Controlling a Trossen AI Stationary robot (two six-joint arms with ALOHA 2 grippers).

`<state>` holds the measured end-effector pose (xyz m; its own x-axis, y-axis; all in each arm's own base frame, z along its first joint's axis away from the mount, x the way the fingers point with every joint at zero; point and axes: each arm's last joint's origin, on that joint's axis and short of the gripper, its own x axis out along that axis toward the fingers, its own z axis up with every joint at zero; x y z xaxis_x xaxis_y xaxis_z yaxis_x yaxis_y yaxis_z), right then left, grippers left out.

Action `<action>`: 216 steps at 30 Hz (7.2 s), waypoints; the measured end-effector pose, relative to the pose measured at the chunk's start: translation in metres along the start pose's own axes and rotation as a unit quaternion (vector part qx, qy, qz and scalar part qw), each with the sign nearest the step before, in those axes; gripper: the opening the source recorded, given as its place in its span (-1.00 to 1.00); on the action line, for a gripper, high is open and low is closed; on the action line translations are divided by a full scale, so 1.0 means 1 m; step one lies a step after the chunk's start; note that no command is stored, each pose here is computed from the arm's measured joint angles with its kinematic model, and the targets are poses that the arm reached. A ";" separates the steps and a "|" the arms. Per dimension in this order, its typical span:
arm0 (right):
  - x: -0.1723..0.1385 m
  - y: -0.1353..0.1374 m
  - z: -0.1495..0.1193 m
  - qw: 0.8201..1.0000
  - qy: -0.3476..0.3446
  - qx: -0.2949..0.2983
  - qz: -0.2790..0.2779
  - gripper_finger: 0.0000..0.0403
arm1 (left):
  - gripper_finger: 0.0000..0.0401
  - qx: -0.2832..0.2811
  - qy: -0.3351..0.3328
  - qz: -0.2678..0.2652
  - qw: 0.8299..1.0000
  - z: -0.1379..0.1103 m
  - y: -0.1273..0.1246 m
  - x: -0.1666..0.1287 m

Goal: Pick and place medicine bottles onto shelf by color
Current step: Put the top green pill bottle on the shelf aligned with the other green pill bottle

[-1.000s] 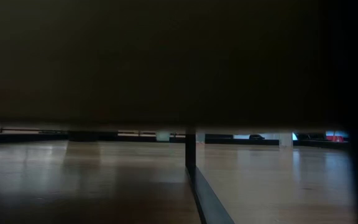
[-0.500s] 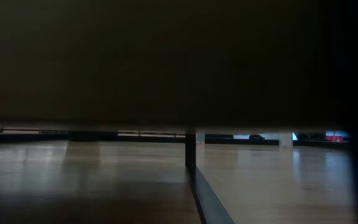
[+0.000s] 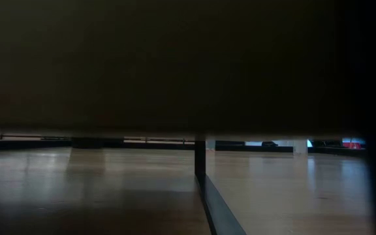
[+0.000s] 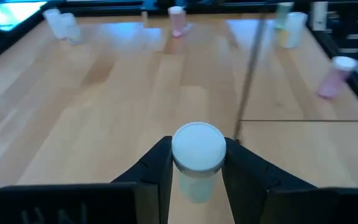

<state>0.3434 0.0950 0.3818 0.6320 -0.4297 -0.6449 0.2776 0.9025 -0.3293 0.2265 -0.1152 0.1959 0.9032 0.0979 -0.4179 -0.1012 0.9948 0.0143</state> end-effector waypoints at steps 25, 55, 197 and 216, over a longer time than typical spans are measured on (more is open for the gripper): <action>0.000 0.000 0.000 1.000 0.000 0.000 0.000 0.05 | -0.48 0.031 -0.006 -0.122 0.992 0.007 -0.045 -0.050; 0.000 0.000 0.000 1.000 -0.001 0.001 0.000 0.05 | -0.48 0.012 0.042 -0.141 0.989 -0.011 -0.061 -0.072; -0.008 0.025 0.011 0.904 -0.064 -0.169 0.388 0.05 | -0.47 0.012 0.064 -0.124 0.990 -0.047 -0.091 -0.059; -0.008 0.025 0.011 0.904 -0.063 -0.169 0.388 0.05 | -0.47 0.018 0.056 -0.124 0.991 -0.054 -0.098 -0.060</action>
<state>0.3529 0.1210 0.3865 0.6251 0.3556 -0.6948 -0.5083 0.8610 -0.0167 0.1596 -0.2200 0.1705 0.8464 -0.1521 -0.5104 0.1358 0.9883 -0.0694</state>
